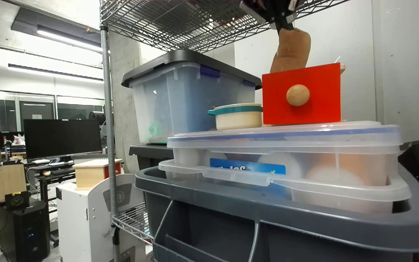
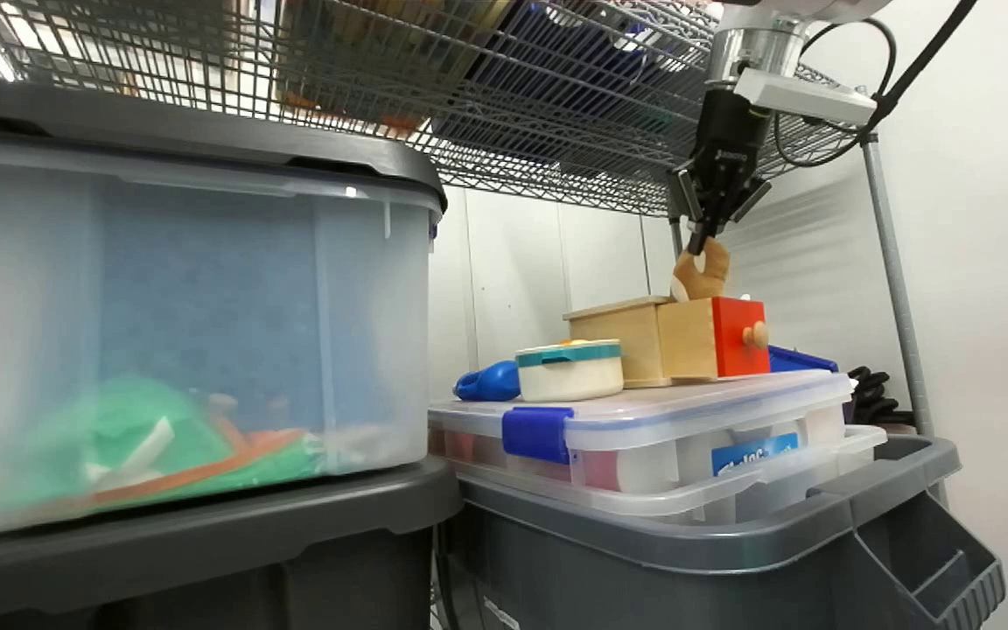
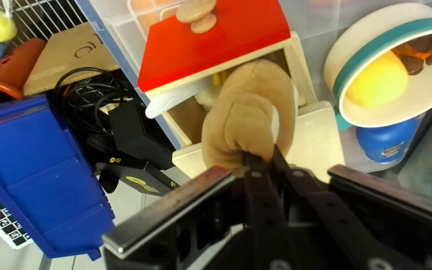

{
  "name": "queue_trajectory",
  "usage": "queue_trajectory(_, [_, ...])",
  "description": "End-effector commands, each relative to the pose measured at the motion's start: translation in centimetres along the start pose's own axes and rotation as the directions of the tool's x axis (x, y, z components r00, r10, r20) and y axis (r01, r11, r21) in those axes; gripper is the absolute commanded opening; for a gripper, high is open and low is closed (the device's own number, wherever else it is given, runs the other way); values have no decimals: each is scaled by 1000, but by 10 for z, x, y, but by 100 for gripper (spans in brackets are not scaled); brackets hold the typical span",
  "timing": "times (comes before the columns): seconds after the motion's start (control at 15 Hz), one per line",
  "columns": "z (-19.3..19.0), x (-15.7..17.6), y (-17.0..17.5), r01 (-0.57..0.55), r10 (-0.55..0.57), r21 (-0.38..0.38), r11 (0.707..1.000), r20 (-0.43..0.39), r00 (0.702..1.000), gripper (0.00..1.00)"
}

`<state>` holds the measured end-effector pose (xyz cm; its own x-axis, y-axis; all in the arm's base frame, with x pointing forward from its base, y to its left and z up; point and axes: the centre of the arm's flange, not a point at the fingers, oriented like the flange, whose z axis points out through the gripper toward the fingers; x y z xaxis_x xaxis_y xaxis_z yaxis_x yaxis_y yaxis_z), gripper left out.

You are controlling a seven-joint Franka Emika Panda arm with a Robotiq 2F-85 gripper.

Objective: Remove the brown object from the chest drawer

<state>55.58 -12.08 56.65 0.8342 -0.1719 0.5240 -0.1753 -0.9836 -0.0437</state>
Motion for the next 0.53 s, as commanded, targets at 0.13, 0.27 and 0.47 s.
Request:
queue_trajectory(0.13, [-34, 0, 1, -2, 3, 30, 1000, -45, 999, 2])
queue_trajectory(0.27, [-45, -1, -1, -2, 4, 36, 999, -58, 998, 2])
queue_trajectory(0.47, [-59, -8, -15, 8, -3, 60, 998, -72, 997, 2])
